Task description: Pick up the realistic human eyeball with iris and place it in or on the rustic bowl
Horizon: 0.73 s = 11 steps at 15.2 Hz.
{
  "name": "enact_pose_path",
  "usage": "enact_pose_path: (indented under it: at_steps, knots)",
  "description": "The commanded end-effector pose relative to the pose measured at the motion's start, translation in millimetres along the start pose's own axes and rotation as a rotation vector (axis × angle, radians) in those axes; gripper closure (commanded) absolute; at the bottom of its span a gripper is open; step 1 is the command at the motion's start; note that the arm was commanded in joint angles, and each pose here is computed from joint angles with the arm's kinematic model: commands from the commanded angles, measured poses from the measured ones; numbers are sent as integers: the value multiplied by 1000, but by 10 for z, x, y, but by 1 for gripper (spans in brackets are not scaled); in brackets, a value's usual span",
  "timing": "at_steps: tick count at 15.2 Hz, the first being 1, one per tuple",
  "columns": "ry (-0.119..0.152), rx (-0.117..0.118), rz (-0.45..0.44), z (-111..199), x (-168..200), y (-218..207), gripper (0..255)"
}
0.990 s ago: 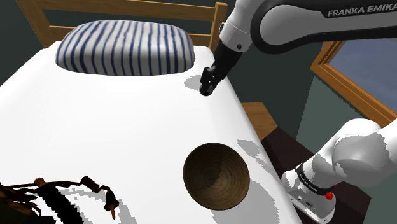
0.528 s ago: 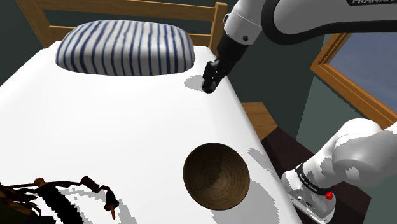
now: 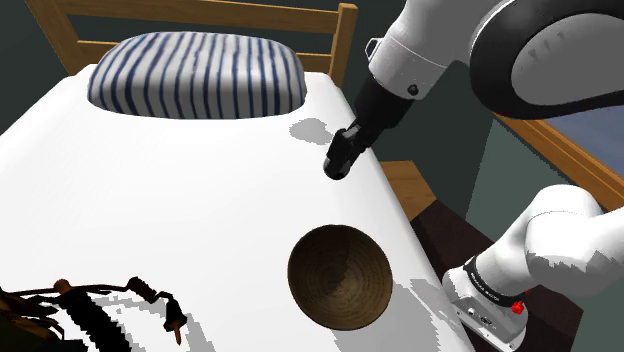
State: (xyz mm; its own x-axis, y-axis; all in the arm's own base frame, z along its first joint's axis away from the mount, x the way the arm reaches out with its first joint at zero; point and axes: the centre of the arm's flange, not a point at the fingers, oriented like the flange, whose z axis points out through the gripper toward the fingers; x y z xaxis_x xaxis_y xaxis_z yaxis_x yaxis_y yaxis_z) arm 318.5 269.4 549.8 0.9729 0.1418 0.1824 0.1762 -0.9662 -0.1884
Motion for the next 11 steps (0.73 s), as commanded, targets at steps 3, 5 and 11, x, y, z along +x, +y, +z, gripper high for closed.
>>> enact_pose_path:
  at_steps: [3,5,11]
  knots:
    - [0,0,1,-1,-387,-359,255]
    - [0,0,1,-12,-582,-537,255]
    - [0,0,1,9,-1126,-1018,255]
